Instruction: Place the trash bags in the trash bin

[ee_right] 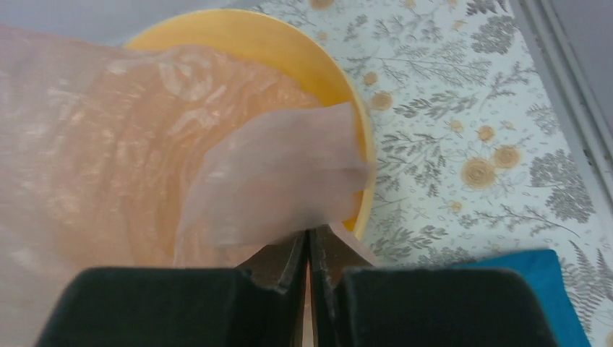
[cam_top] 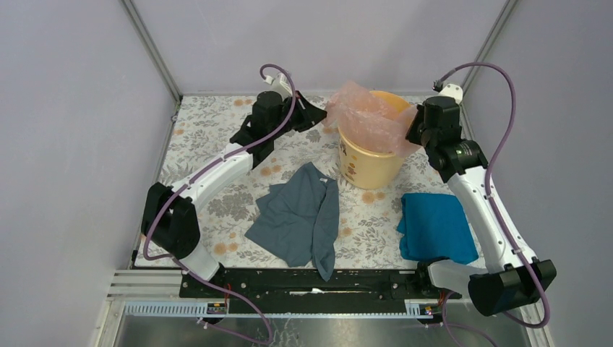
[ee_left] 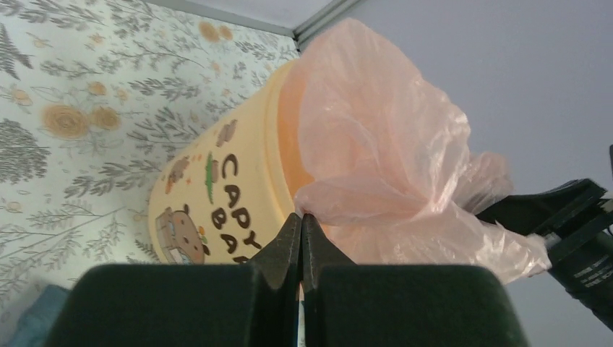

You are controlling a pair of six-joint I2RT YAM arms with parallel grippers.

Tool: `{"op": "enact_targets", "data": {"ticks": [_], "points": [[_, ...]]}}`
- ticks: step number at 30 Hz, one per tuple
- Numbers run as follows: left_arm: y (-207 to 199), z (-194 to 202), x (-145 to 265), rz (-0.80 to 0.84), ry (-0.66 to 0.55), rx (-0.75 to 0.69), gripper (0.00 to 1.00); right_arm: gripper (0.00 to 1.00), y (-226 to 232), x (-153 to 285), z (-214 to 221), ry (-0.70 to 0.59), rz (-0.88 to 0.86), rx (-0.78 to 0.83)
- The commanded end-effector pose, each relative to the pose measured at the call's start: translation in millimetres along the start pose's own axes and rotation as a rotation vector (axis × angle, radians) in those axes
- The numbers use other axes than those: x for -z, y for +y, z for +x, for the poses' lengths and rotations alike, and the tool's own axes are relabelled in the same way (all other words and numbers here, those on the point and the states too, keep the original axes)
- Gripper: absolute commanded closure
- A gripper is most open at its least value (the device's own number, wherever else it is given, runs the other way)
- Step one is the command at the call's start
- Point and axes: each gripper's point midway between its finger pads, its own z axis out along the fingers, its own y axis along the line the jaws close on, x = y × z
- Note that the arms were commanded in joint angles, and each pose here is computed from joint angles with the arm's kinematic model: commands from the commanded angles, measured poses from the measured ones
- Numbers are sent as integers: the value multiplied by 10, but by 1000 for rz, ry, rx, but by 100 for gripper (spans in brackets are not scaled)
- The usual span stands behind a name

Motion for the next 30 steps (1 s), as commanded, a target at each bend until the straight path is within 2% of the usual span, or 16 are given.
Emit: {"op": "enact_targets", "data": {"ticks": [1, 5, 6, 8, 11, 13, 16, 19, 22, 25, 28, 30], "points": [[-528, -82, 100, 121, -30, -33, 100, 91, 330, 454, -717, -201, -183, -102], [-702, -187, 121, 136, -59, -87, 100, 87, 358, 491, -1082, -283, -160, -131], [-678, -213, 117, 113, -59, -110, 100, 82, 353, 481, -1115, -292, -152, -136], [-604, -260, 137, 53, -58, -147, 100, 74, 343, 465, -1087, -278, -145, -129], [-597, -263, 286, 34, -56, -184, 100, 68, 316, 526, -935, -231, -156, -83], [-670, -244, 398, 65, -47, -190, 100, 53, 334, 629, -826, -195, -199, -40], [-779, -180, 513, 116, -18, -204, 100, 44, 417, 832, -679, -115, -287, 27], [-760, -94, 539, 128, 8, -199, 100, 20, 511, 1004, -568, -57, -377, 82], [-702, -10, 502, 133, 22, -172, 100, 5, 586, 930, -403, 66, -404, 131], [-676, 35, 447, 138, 28, -142, 100, 5, 658, 666, -197, 186, -390, 162], [-650, 44, 374, 137, 25, -113, 100, 6, 776, 374, -155, 175, -367, 171], [-624, 74, 312, 138, 33, -99, 100, 13, 814, 169, -125, 201, -332, 164]]}}
